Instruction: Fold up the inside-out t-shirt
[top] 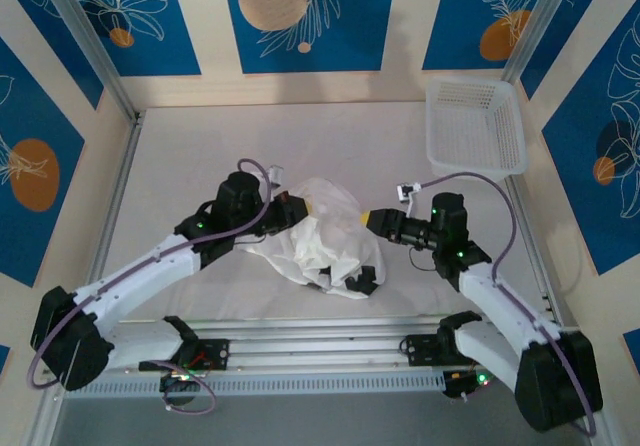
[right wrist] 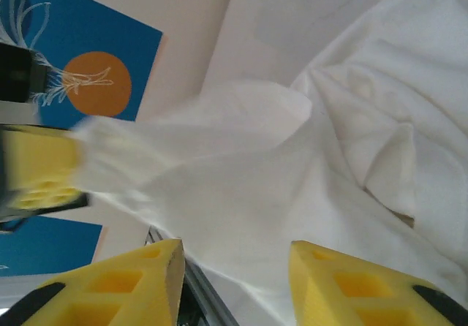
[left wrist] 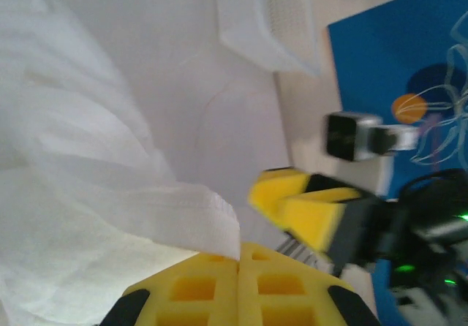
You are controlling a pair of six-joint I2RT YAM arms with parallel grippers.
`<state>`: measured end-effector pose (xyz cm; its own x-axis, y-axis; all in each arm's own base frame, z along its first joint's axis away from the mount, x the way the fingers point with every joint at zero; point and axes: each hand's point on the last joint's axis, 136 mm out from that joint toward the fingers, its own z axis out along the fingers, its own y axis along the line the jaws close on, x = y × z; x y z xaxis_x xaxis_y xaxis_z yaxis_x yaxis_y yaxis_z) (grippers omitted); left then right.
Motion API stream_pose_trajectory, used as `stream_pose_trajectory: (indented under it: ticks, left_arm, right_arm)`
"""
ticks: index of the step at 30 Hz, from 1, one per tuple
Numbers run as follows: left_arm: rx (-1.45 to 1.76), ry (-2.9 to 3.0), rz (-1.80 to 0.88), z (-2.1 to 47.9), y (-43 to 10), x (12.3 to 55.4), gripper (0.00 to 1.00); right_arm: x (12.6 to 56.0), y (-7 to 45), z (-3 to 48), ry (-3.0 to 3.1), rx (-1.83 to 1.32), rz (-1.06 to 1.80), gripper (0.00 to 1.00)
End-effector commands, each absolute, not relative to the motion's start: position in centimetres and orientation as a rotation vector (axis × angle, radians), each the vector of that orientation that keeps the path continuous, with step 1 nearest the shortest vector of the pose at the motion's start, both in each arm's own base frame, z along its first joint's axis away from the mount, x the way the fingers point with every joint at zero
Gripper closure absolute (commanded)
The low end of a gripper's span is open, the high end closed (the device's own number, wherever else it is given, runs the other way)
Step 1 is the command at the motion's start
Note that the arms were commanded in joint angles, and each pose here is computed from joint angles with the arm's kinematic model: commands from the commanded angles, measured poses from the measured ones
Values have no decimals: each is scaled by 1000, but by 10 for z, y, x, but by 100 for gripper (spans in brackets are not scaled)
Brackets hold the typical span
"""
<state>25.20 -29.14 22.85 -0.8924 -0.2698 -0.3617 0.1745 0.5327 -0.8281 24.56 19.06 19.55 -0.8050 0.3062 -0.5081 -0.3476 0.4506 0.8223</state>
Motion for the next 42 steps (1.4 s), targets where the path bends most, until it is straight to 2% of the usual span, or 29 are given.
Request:
stream_pose_trajectory:
  ticks: [1, 2, 4, 6, 11, 16, 17, 18, 19, 20, 21, 26, 28, 31, 34, 35, 36, 37, 38, 39, 41, 42]
  left_arm:
    - [41, 2314, -1375, 233, -298, 243, 100]
    - [66, 2312, -1374, 234, -298, 241, 100]
    - [128, 2317, -1342, 235, -295, 236, 100]
    - [117, 2385, -1178, 221, -276, 235, 100]
    - [-245, 2482, -474, 161, -144, 214, 100]
    - [-698, 2248, -232, 127, -26, 163, 100]
    - [-764, 2190, -256, 123, -15, 157, 92]
    - [-778, 2141, -303, 125, -13, 158, 79]
    - [-761, 2086, -368, 130, -16, 162, 63]
    - [-729, 2042, -416, 139, -22, 168, 51]
    - [-685, 2012, -445, 149, -28, 174, 46]
    - [-414, 2094, -404, 196, -73, 207, 43]
    - [-235, 2194, -452, 204, -115, 223, 43]
    - [35, 2336, -671, 198, -196, 239, 43]
    - [210, 2422, -812, 180, -259, 247, 37]
    - [260, 2453, -813, 172, -275, 249, 33]
    - [304, 2488, -808, 164, -289, 251, 29]
    - [331, 2511, -805, 158, -299, 252, 27]
    - [346, 2540, -798, 148, -307, 255, 24]
    - [357, 2568, -795, 139, -313, 256, 22]
    - [348, 2622, -721, 116, -312, 261, 21]
    - [340, 2649, -640, 103, -306, 265, 21]
  right_arm:
    - [236, 184, 193, 2075, -77, 1225, 53]
    - [234, 185, 194, 2066, -113, 1174, 51]
    - [236, 187, 191, 2084, -158, 1057, 41]
    - [239, 194, 186, 2134, -179, 1029, 40]
    - [241, 222, 173, 2246, -278, 1056, 39]
    - [249, 222, 164, 2252, -249, 1033, 38]
    - [251, 219, 163, 2257, -233, 1018, 37]
    - [254, 216, 161, 2268, -215, 1003, 37]
    - [256, 212, 158, 2286, -190, 988, 37]
    - [259, 208, 155, 2303, -160, 972, 37]
    - [262, 203, 150, 2330, -122, 949, 37]
    - [272, 177, 118, 2506, 78, 816, 37]
    - [272, 180, 109, 2549, 58, 809, 37]
    - [277, 192, 98, 2582, 21, 856, 35]
    - [287, 201, 85, 2629, 4, 857, 35]
    - [291, 203, 80, 2643, 9, 844, 39]
    - [294, 207, 77, 2652, 6, 848, 49]
    - [295, 210, 78, 2656, -2, 863, 62]
    - [296, 216, 82, 2655, -20, 892, 80]
    - [296, 220, 88, 2642, -40, 920, 90]
    - [295, 224, 106, 2585, -68, 953, 100]
    - [294, 224, 117, 2543, -68, 972, 100]
